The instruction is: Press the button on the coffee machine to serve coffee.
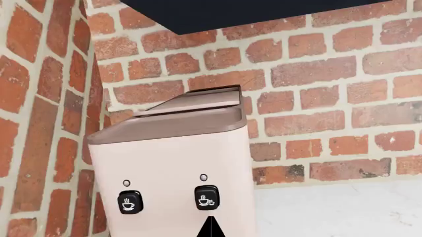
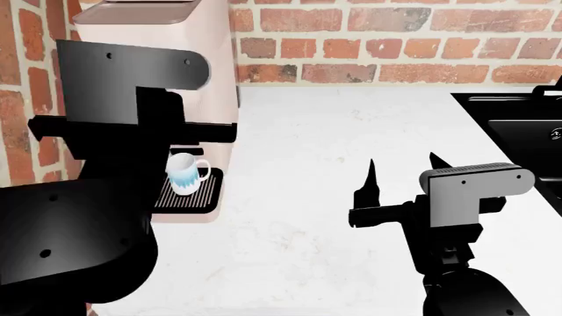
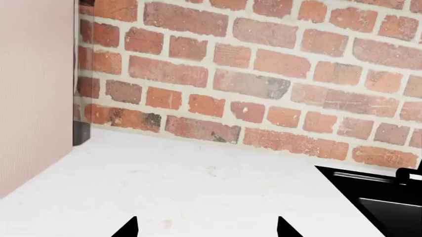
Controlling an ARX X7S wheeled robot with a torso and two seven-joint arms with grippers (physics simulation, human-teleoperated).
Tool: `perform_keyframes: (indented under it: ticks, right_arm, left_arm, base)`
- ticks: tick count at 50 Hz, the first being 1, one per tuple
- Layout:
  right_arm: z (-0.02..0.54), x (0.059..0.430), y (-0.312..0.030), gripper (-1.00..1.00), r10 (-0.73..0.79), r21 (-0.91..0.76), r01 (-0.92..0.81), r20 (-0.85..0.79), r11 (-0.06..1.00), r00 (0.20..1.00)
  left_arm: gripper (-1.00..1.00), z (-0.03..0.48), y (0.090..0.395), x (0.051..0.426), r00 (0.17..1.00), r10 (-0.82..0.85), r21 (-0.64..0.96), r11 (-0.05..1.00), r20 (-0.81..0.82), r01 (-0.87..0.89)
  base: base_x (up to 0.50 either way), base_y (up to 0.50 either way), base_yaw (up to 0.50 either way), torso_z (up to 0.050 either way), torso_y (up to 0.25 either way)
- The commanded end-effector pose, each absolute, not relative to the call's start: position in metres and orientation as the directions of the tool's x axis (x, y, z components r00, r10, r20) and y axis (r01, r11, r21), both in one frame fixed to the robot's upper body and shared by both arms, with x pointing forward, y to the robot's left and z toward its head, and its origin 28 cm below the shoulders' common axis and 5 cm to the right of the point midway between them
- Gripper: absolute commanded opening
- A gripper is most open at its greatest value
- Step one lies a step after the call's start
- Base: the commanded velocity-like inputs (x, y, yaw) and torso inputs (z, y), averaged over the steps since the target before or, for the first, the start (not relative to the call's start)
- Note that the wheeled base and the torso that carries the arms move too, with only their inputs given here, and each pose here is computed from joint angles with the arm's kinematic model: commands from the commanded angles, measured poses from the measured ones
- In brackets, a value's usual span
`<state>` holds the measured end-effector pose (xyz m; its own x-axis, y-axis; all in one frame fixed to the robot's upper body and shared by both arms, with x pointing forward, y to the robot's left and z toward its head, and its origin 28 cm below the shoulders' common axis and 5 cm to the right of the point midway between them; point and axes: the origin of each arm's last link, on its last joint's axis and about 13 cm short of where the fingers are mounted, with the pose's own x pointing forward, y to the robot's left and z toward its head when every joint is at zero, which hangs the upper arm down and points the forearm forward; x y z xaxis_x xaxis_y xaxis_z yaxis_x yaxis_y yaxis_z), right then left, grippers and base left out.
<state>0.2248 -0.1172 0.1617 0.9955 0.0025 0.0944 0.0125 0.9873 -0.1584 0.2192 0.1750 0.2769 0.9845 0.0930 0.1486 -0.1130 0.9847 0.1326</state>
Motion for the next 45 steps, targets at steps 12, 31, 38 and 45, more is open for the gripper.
perform_keyframes:
  ticks: [12, 31, 38, 45]
  right_arm:
    - [0.164, 0.223, -0.117, 1.00, -0.001, -0.155, 0.017, 0.104, 0.988, 0.995]
    - [0.164, 0.223, -0.116, 1.00, -0.002, -0.162, 0.019, 0.103, 0.987, 0.995]
    - [0.165, 0.223, -0.116, 1.00, -0.001, -0.164, 0.018, 0.102, 0.986, 0.995]
    - [0.166, 0.222, -0.117, 1.00, -0.006, -0.167, 0.024, 0.104, 0.986, 0.995]
  left_arm:
    - [-1.00, 0.245, 0.191, 0.192, 0.989, 0.077, 0.130, 0.987, 0.128, -0.094]
    - [1.00, 0.207, 0.203, 0.192, 0.996, 0.088, 0.110, 0.990, 0.030, -0.091]
    - [1.00, 0.191, 0.205, 0.195, 0.996, 0.085, 0.123, 0.989, -0.012, -0.083]
    - [1.00, 0.183, 0.207, 0.198, 0.995, 0.084, 0.101, 0.992, -0.057, -0.078]
  base:
    - [0.00, 0.00, 0.00, 0.000, 0.000]
    - [0.00, 0.00, 0.00, 0.000, 0.000]
    - [0.00, 0.00, 0.00, 0.000, 0.000]
    - [0.00, 0.00, 0.00, 0.000, 0.000]
